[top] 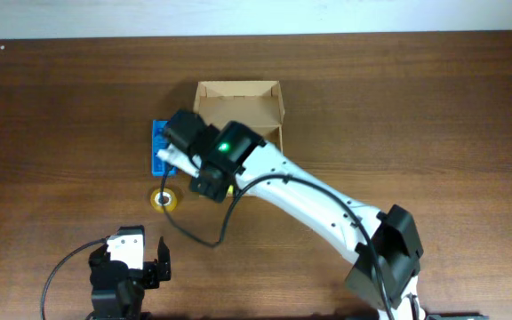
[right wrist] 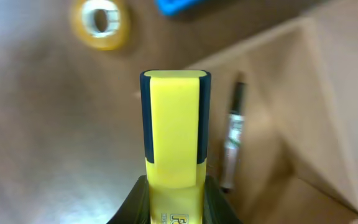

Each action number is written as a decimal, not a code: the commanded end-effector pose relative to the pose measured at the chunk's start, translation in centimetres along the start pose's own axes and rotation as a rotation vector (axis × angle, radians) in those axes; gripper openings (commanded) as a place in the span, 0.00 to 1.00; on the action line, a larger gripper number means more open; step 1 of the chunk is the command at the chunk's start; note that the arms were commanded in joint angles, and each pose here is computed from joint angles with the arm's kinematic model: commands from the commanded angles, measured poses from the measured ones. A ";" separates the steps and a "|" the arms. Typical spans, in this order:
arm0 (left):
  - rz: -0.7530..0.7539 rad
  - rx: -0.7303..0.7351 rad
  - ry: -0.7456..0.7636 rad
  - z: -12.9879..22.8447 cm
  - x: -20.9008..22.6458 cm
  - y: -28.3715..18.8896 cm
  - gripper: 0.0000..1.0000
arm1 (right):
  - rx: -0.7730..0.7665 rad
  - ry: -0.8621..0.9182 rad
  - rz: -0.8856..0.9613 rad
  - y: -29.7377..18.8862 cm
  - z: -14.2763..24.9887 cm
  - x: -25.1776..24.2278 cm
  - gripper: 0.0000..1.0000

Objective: Pack container
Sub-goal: 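Lift the highlighter with the right gripper and place it in the box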

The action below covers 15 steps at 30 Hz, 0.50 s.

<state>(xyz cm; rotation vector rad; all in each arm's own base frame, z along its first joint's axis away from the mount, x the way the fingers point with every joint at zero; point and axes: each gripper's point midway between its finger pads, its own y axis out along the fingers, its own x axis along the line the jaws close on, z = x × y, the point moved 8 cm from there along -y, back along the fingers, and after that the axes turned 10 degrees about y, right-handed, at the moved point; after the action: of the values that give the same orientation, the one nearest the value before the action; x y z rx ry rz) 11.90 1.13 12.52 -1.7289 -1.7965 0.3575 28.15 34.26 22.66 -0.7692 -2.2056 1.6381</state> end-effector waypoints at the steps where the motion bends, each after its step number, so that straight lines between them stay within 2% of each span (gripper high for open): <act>1: -0.010 0.002 -0.007 0.2 0.0 0.1 1.00 | -0.065 0.100 0.102 -1.8 -0.3 -4.5 0.14; 9: -0.010 0.002 -0.007 0.2 0.0 0.1 1.00 | -0.085 0.226 0.098 -0.9 0.7 -10.5 0.19; 15: -0.010 0.002 -0.007 0.2 0.0 0.1 0.99 | -0.028 0.235 0.044 2.0 1.7 -11.1 0.20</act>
<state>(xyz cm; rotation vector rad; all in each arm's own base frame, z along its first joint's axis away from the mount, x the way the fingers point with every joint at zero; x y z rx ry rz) 11.90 1.14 12.52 -1.7285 -1.7968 0.3574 37.13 26.61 22.94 -1.0642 -2.0765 1.4415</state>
